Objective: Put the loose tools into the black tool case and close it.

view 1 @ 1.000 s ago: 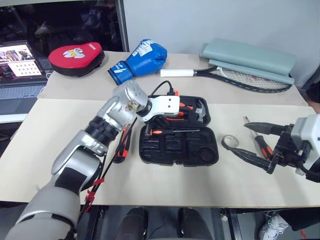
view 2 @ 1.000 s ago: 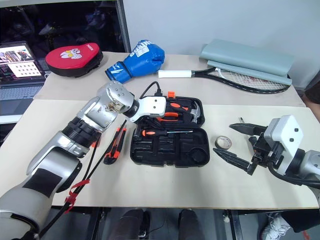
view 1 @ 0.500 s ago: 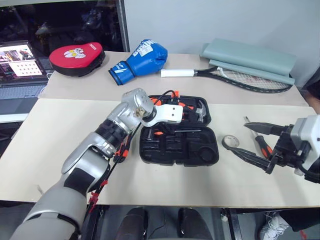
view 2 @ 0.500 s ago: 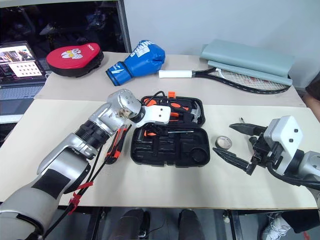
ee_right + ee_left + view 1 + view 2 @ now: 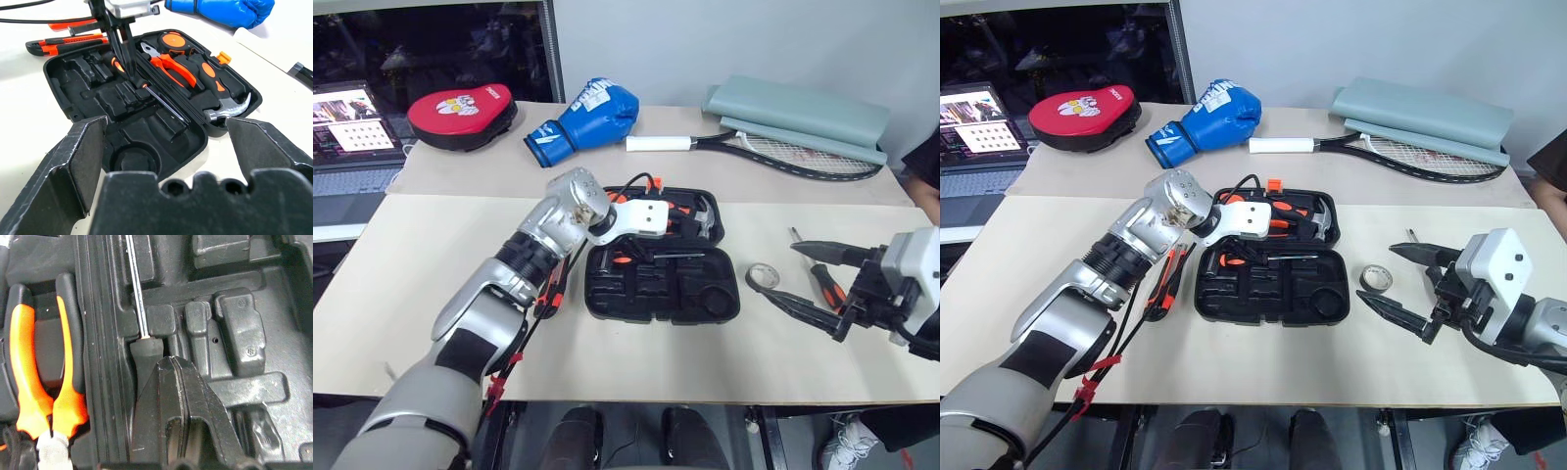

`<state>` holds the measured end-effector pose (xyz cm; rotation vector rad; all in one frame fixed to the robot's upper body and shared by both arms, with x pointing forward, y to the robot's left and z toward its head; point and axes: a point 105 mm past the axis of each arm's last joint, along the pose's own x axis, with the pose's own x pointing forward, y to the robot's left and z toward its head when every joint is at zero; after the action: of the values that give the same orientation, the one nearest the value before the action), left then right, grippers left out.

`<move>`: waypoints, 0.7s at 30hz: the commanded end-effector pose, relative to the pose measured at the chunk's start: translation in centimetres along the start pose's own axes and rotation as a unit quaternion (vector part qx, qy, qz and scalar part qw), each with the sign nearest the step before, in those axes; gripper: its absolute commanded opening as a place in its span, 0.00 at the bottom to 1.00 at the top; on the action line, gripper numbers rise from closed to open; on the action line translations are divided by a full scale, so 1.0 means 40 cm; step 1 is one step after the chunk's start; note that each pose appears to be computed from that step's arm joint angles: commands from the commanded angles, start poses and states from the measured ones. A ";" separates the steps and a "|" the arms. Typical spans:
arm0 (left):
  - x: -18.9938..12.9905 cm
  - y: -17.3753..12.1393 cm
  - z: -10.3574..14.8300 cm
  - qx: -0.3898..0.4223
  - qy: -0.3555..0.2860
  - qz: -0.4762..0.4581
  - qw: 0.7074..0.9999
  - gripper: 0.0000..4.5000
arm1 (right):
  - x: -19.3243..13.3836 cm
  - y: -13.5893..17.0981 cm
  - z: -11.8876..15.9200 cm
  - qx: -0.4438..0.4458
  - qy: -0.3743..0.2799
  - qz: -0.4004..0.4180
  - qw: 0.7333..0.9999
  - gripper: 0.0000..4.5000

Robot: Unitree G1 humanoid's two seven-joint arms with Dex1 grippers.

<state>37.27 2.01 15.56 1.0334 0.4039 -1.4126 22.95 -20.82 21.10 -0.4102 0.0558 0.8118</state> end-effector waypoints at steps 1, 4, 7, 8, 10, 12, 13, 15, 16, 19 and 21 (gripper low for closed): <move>-0.011 0.029 0.032 0.028 -0.004 0.030 0.999 0.00 | -0.006 -0.001 0.026 -0.012 -0.015 -0.006 1.000 1.00; -0.008 0.030 0.031 0.030 -0.004 0.031 0.999 0.00 | -0.007 -0.001 0.025 -0.012 -0.015 -0.006 1.000 1.00; -0.008 0.032 0.029 0.029 -0.003 0.032 0.999 0.00 | -0.007 0.000 0.024 -0.010 -0.015 -0.006 1.000 1.00; -0.008 0.032 0.026 0.029 -0.001 0.032 0.999 0.00 | -0.007 0.001 0.024 -0.010 -0.015 -0.006 1.000 1.00; -0.006 0.030 0.015 0.032 0.008 0.030 0.999 0.00 | -0.006 0.001 0.024 -0.009 -0.016 -0.006 1.000 1.00; -0.002 0.027 0.007 0.038 0.015 0.028 0.999 0.00 | -0.006 0.001 0.024 -0.009 -0.017 -0.006 1.000 1.00; 0.002 0.024 0.002 0.045 0.020 0.028 0.998 0.00 | -0.006 0.001 0.025 -0.009 -0.017 -0.005 1.000 1.00; 0.016 0.013 -0.012 0.059 0.032 0.022 0.998 0.00 | -0.006 0.000 0.026 -0.009 -0.019 -0.006 1.000 1.00; 0.024 0.008 -0.021 0.066 0.041 0.021 0.997 0.00 | -0.005 0.000 0.027 -0.008 -0.019 -0.006 1.000 1.00; 0.049 0.005 -0.042 0.099 0.062 0.030 0.993 0.00 | -0.004 0.001 0.027 -0.007 -0.021 -0.006 1.000 1.00; 0.059 0.002 -0.048 0.108 0.067 0.030 0.991 0.00 | -0.004 0.001 0.027 -0.007 -0.021 -0.006 1.000 1.00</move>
<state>38.16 1.57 14.40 1.2551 0.2823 -1.3778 22.91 -20.66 21.22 -0.3870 0.0464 0.8170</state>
